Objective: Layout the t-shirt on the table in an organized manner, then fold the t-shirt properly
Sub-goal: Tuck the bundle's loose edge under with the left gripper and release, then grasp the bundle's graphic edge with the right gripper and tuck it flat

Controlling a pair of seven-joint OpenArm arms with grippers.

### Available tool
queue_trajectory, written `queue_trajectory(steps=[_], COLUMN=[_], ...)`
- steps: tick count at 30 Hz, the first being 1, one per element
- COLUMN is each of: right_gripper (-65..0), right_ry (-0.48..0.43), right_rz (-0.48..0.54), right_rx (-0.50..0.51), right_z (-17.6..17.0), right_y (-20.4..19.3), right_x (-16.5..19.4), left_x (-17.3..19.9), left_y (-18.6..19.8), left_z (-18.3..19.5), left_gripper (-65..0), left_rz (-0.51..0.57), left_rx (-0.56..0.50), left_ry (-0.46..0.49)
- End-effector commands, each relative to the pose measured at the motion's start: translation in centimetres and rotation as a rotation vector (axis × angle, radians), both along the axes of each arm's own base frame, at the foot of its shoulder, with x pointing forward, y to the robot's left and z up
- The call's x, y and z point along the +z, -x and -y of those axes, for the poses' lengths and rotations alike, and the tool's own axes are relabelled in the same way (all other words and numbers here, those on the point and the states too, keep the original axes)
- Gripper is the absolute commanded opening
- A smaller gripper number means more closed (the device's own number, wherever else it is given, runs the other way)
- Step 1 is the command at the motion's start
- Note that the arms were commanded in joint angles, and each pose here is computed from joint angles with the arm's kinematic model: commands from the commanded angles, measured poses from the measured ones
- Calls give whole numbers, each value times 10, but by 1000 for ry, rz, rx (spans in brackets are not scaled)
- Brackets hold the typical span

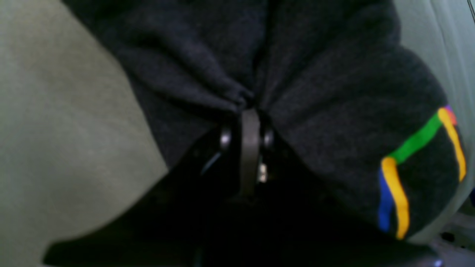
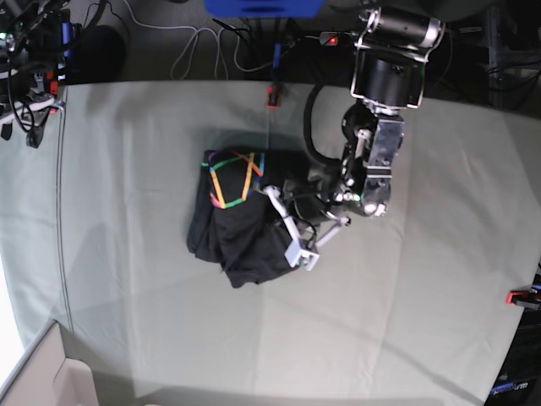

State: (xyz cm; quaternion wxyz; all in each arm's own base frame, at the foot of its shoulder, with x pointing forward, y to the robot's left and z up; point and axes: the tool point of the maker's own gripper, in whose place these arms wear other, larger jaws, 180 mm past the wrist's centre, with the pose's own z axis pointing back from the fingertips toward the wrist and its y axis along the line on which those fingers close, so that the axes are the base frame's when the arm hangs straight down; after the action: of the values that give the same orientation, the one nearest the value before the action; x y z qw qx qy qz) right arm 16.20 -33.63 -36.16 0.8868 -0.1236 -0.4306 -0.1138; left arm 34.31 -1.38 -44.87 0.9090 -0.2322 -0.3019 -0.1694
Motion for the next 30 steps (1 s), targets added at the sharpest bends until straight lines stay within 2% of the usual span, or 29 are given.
queue_trajectory(steps=[1,8,10,12,15,17,19,22,25,28,30], right_gripper=[-276,-276,-276,-276,-276,-276,-276,-277,-278,-285,-335], right_ry=[24,23,23,23,23,23,22,12,-1,-27,-50], right_rz=[38,38,38,38,38,38,40,44,60,89,114], right_rx=[11,11,11,11,11,11,14,54,107,184,274], right_z=[3,3,3,3,3,3,2,-9,-29,-59,-90], right_y=[-5,-5,-5,-5,-5,-5,-6,-15,-28,-46,-64], right_x=[11,11,11,11,11,11,11,10,12,16,19], left_x=[16,18,23,32,47,48,56,72,83,89,85], left_y=[-14,-15,-18,-22,-27,-21,-19,-17,-13,-7,4], left_z=[4,6,6,5,5,1,-7,-14,-54,-111,-159], left_gripper=[-648,-644,-626,-560,-415,-348,-317,-316,-316,-316,-316], left_rz=[46,49,64,93,139,151,181,238,286,306,293], left_rx=[-3,-13,-12,-7,-4,0,2,9,71,201,315], left_ry=[16,10,12,17,24,21,14,9,-35,-80,-122])
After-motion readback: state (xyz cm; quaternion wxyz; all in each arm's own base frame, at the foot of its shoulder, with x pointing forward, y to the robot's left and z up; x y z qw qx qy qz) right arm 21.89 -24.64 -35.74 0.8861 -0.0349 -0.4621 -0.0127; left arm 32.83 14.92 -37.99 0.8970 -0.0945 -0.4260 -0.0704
